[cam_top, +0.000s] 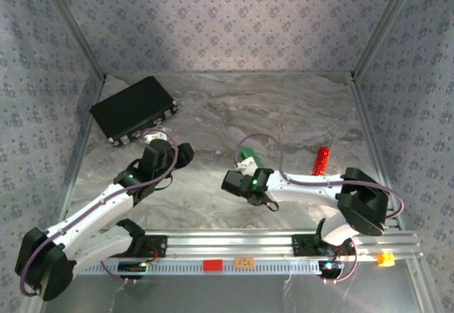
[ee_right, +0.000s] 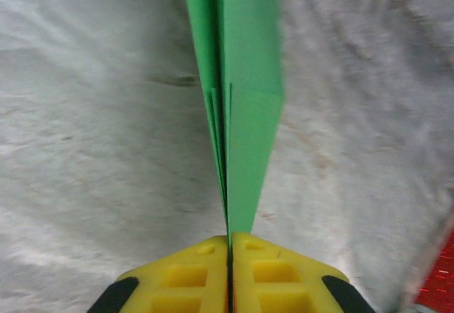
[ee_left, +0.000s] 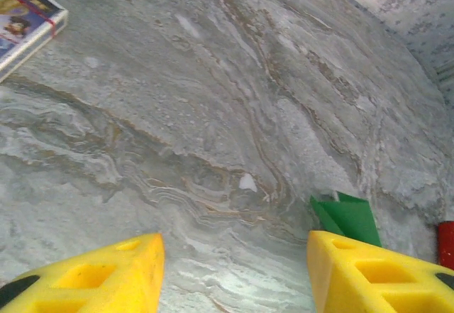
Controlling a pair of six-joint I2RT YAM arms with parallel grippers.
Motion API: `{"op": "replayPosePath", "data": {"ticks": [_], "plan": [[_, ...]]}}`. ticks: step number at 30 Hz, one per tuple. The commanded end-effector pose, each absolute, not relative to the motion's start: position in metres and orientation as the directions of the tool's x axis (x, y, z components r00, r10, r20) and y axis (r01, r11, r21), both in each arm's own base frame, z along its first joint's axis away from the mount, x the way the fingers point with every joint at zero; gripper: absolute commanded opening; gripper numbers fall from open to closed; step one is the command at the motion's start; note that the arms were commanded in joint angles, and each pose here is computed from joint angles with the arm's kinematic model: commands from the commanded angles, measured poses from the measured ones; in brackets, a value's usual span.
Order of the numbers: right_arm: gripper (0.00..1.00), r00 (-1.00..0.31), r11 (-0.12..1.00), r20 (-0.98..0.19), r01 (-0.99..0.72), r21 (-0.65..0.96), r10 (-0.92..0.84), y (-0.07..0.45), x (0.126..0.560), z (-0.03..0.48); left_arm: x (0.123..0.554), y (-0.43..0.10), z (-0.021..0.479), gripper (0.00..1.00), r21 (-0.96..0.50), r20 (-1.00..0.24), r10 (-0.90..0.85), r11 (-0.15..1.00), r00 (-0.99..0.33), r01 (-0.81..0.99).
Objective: Fold a paper plane with a square sheet of paper (pick it up from the middle)
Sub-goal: Turn over the paper at the center of the table, then rotate the paper at the center of the table.
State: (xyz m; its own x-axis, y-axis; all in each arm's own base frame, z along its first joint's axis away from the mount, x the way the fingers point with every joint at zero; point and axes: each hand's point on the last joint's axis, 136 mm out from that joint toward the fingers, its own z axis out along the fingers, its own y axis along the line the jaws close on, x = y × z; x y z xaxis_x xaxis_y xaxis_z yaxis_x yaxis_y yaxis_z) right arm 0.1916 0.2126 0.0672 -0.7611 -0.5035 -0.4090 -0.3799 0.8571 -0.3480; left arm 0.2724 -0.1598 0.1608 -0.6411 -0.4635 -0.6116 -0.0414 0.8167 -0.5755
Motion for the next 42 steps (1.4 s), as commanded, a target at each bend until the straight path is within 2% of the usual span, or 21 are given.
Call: {"op": "replayPosePath", "data": {"ticks": [1, 4, 6, 9, 14, 16, 19, 24, 28, 35, 39, 42], "plan": [[0.15, -0.750, 0.853, -0.406, -0.464, -0.239, -0.522, 0.247, 0.185, 0.062, 0.271, -0.148, 0.159, 0.54, -0.564, -0.618, -0.480, 0.822, -0.623, -0.073], [0.20, -0.762, 0.864, -0.410, -0.462, -0.201, -0.502, 0.257, 0.185, 0.062, 0.270, -0.148, 0.159, 0.55, -0.566, -0.618, -0.478, 0.822, -0.624, -0.069], [0.28, -0.768, 0.875, -0.430, -0.463, -0.142, -0.476, 0.264, 0.184, 0.067, 0.270, -0.149, 0.159, 0.55, -0.565, -0.618, -0.472, 0.823, -0.629, -0.062], [0.40, -0.794, 0.898, -0.480, -0.439, 0.030, -0.372, 0.272, 0.187, 0.076, 0.270, -0.153, 0.157, 0.54, -0.574, -0.610, -0.469, 0.817, -0.638, -0.052], [0.43, -0.846, 0.877, -0.497, -0.377, 0.298, -0.195, 0.261, 0.201, 0.088, 0.271, -0.167, 0.146, 0.55, -0.595, -0.567, -0.458, 0.802, -0.684, -0.044], [0.41, -0.859, 0.836, -0.487, -0.377, 0.398, -0.155, 0.258, 0.203, 0.091, 0.271, -0.176, 0.142, 0.53, -0.612, -0.546, -0.448, 0.790, -0.708, -0.028], [0.29, -0.897, 0.787, -0.439, -0.312, 0.532, -0.059, 0.250, 0.210, 0.089, 0.271, -0.191, 0.136, 0.48, -0.640, -0.518, -0.426, 0.769, -0.742, 0.005], [0.24, -0.938, 0.734, -0.346, -0.230, 0.639, 0.007, 0.254, 0.214, 0.076, 0.275, -0.208, 0.126, 0.47, -0.655, -0.467, -0.396, 0.756, -0.790, 0.008], [0.16, -0.963, 0.722, -0.268, -0.185, 0.667, 0.001, 0.263, 0.212, 0.057, 0.276, -0.214, 0.121, 0.47, -0.659, -0.447, -0.386, 0.752, -0.807, 0.006], [0.14, -0.981, 0.775, -0.185, -0.073, 0.627, 0.057, 0.253, 0.211, 0.024, 0.275, -0.214, 0.118, 0.47, -0.650, -0.445, -0.378, 0.760, -0.812, 0.003], [0.13, -0.983, 0.801, -0.116, 0.047, 0.597, 0.144, 0.244, 0.208, 0.006, 0.276, -0.214, 0.117, 0.47, -0.647, -0.445, -0.376, 0.762, -0.813, 0.002], [0.12, -0.967, 0.773, -0.073, 0.148, 0.616, 0.244, 0.245, 0.207, -0.002, 0.276, -0.217, 0.116, 0.47, -0.649, -0.438, -0.372, 0.760, -0.818, 0.002]]}}
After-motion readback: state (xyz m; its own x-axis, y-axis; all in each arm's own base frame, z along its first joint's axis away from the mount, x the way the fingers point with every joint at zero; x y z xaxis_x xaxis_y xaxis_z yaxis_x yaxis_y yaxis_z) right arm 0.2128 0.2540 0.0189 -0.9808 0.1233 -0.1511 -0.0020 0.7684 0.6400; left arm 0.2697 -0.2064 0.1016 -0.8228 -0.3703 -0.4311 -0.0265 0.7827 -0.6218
